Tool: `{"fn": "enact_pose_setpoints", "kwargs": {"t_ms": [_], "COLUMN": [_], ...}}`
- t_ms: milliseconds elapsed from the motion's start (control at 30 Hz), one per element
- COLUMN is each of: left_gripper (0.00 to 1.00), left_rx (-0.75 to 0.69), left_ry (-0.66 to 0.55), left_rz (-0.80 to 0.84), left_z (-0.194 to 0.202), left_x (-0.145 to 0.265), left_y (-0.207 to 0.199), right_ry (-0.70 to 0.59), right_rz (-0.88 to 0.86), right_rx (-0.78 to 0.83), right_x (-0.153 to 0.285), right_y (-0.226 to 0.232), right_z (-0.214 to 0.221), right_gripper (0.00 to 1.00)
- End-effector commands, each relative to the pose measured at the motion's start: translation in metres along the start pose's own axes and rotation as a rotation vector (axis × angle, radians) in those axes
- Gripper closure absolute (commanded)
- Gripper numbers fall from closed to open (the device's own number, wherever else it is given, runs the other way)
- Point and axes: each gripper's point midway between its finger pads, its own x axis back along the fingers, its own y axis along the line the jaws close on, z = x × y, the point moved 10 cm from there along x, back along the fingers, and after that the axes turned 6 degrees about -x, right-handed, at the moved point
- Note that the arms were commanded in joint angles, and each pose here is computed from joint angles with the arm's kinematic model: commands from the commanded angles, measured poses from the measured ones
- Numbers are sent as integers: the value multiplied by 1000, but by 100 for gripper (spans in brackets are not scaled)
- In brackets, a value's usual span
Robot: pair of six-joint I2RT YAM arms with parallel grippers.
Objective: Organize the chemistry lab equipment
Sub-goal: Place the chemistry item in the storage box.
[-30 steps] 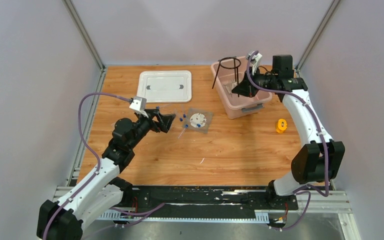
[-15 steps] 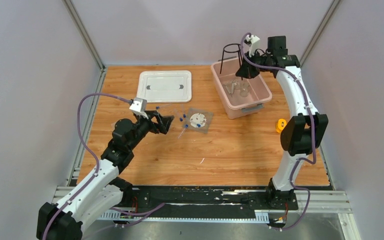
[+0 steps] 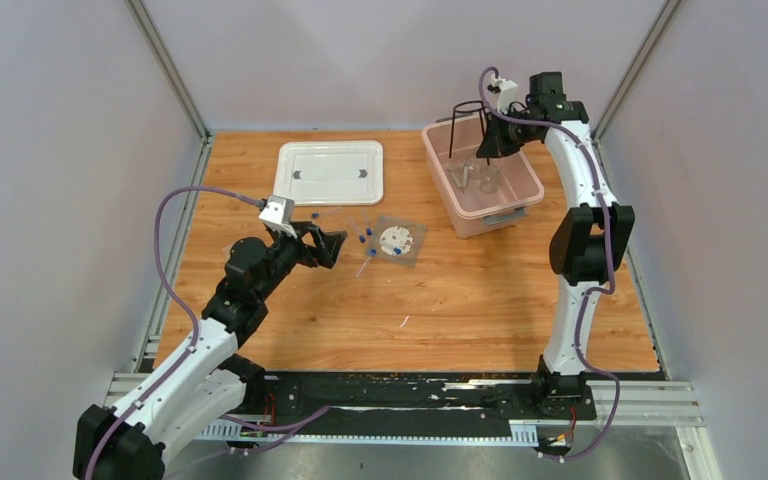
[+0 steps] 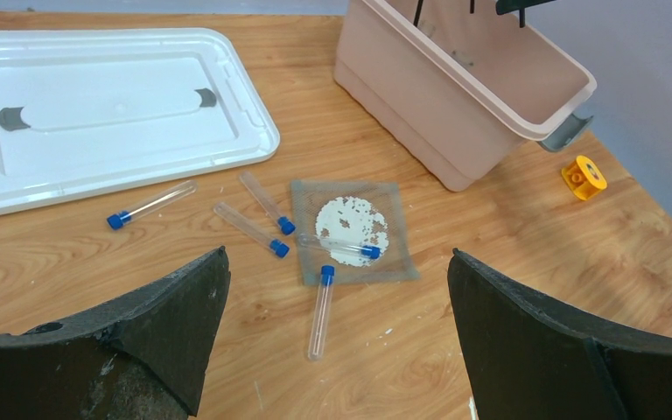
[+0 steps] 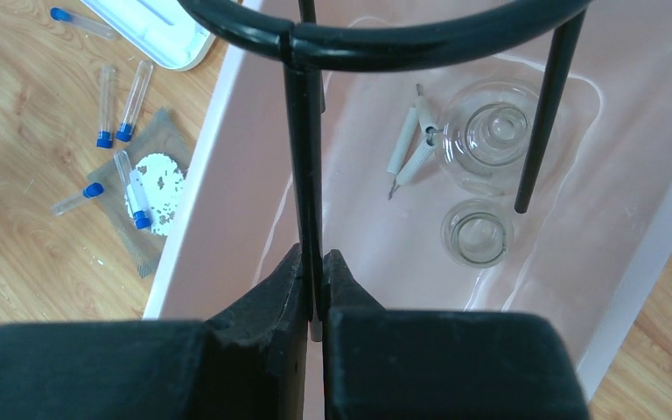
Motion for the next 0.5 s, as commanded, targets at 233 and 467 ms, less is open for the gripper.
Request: {"fn": "enact_pose_setpoints", "kwargs": {"t_ms": [233,467], "left_gripper": [0,0], "left_rx": [-28,-24], "left_ry": [-23,-20], "left_rz": [-20,-20], "left_z": [-7,-6], "left_x": [1,1], "left_y": [2,2], "right_ry": [-30,-14], "right_rz": [2,2], "right_rx": [-25,-43], "right_x": [-1,-5], "right_y": [-13,-17], "right_z": [-8,-3], "right_gripper": [97,96]}}
